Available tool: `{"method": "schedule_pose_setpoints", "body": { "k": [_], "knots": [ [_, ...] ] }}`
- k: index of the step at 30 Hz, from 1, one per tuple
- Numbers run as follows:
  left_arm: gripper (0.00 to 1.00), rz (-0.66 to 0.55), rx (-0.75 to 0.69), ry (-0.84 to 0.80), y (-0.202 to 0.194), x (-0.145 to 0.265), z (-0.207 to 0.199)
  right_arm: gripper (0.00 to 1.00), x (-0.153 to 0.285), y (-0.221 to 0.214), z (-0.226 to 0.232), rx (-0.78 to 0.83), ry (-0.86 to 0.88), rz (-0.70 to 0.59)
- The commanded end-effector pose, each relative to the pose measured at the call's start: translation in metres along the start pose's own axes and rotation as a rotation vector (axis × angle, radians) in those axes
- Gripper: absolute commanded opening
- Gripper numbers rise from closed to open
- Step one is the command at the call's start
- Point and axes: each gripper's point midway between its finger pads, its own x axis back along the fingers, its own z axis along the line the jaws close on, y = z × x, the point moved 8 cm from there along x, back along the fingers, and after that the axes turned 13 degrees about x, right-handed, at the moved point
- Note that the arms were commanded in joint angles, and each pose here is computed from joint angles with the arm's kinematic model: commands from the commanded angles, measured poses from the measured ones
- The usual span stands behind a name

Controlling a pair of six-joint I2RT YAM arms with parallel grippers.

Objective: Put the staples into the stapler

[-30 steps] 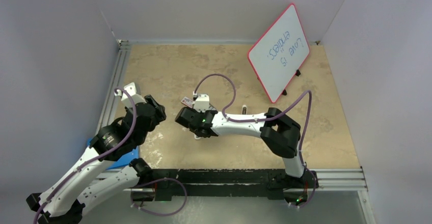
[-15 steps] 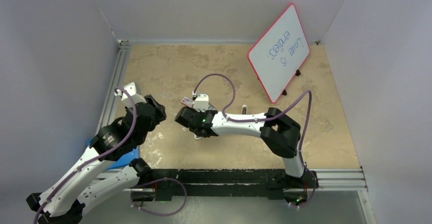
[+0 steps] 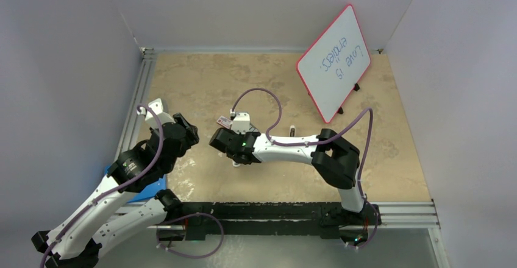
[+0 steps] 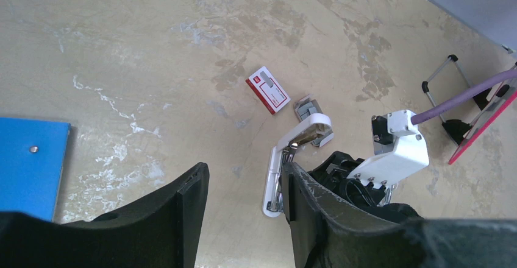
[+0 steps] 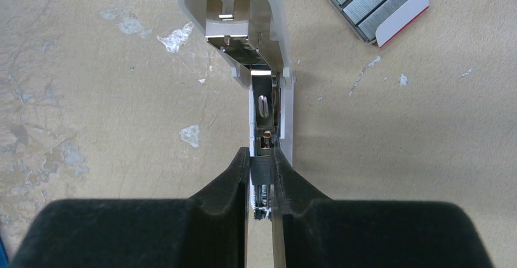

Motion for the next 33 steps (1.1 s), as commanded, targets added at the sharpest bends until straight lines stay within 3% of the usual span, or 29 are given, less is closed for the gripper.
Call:
{"method": "schedule_pose_setpoints", "body": {
  "k": [1,33],
  "knots": [
    [0.48,-0.023,0.029,-0.032,0.008,0.0028,-0.0085,0.11,-0.0029,-0.0032,-0.0046,-0.006,-0.026,0.006],
    [0.48,-0.018,0.027,-0.028,0.0058,0.0011,-0.008,0.11,-0.0038,-0.0099,-0.0092,0.001,-0.028,0.017]
  ]
}}
